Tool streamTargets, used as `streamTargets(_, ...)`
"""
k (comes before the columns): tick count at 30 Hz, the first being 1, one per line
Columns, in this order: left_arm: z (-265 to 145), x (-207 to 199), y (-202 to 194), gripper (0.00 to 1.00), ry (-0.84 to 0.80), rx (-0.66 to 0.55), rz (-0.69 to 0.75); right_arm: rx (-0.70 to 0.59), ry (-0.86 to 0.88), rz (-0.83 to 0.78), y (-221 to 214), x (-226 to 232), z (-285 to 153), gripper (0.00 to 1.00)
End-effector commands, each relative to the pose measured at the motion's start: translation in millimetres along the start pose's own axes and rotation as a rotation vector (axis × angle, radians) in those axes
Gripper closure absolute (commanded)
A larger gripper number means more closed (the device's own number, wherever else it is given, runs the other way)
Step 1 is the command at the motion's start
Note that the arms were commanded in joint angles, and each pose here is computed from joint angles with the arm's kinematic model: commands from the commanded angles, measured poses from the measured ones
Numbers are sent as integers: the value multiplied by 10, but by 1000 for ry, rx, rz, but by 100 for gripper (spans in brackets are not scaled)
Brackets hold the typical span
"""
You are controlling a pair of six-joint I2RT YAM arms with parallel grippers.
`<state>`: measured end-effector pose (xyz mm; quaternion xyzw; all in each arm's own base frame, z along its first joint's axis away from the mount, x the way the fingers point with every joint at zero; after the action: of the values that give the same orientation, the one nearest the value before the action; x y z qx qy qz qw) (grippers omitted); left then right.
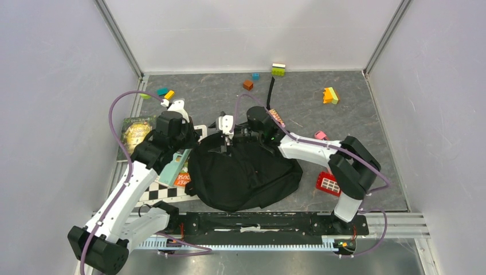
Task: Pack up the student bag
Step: Unzip the student bag at the center of the board.
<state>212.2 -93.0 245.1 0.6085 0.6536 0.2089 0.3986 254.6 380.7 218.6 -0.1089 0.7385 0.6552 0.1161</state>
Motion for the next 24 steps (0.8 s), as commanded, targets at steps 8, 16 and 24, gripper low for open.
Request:
streamTargets(8, -102, -60, 28, 98, -67, -19, -6, 19, 68, 3, -204, -183, 426, 35)
streamTargets(16, -138, -75, 50, 98, -92, -27, 33, 53, 30, 47, -311, -332, 586, 59)
streamTargets(24, -186, 80, 37, 98, 11, -99, 30, 109, -203, 121, -222, -640, 552, 100)
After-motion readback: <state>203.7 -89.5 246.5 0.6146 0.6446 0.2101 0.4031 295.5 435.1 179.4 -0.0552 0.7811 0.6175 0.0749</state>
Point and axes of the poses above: each gripper's point midway between its finger pads, its own z axis out along the fingers, its own x axis along the line the jaws close on, y = z × x, the point moved 7 cm from there along -z, back along the fingers, and after that the axes turned 1 degree about z, right-handed, at the moved point
